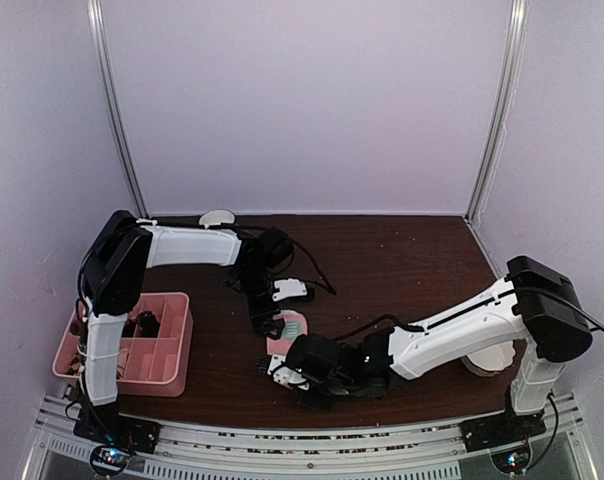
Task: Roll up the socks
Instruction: Roll the sock.
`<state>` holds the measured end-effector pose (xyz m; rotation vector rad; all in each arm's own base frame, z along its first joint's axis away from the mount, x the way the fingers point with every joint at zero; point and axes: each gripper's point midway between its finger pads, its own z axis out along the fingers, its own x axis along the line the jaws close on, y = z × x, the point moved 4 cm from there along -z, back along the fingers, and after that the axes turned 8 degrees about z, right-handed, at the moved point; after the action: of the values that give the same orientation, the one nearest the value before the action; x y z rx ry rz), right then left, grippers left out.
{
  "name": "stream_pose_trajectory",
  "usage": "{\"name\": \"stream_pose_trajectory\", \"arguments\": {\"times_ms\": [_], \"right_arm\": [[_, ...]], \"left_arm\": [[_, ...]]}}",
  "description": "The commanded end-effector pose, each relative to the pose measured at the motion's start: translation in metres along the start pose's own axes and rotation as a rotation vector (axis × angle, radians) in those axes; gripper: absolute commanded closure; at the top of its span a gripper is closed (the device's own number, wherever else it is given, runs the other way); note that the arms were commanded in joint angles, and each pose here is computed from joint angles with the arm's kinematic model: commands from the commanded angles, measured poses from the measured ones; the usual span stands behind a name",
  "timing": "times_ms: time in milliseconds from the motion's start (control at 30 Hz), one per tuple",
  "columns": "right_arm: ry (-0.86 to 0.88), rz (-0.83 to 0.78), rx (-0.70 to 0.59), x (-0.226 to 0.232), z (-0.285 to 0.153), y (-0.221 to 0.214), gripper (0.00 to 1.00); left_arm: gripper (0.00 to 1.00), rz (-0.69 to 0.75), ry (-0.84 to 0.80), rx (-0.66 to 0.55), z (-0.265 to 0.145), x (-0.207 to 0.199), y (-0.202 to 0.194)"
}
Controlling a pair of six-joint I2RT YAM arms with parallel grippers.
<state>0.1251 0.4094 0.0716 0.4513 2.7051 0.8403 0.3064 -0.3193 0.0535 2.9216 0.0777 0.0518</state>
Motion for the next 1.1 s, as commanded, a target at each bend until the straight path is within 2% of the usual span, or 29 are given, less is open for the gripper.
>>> {"name": "stream_pose_trajectory", "arguments": {"times_ms": [0,200,467,700,800,1067], "right_arm": [[0.051,-0.120,0.087,0.013,0.002,-0.006,1.00],[0.162,-0.140,0.164,0.018,0.019,-0.011,1.00],[0.259,-0.119,0.269,-0.001,0.026,-0.012,1.00],[0.323,-0.024,0.345,-0.016,0.037,-0.027,1.00],[0.360,0.065,0.389,-0.014,0.048,-0.035,1.00],[0.390,0.425,0.571,-0.007,0.070,-0.086,1.00]], "left_arm": [[0.02,0.010,-0.098,0.052,0.033,-0.013,-0.010],[0.02,0.035,-0.124,0.024,0.031,-0.019,-0.002],[0.02,0.071,-0.186,0.003,0.035,-0.032,0.006],[0.02,0.078,-0.221,-0.035,0.031,-0.037,0.013],[0.02,0.076,-0.211,-0.028,0.031,-0.034,0.013],[0.02,0.096,-0.207,-0.055,0.024,-0.033,0.019]]}}
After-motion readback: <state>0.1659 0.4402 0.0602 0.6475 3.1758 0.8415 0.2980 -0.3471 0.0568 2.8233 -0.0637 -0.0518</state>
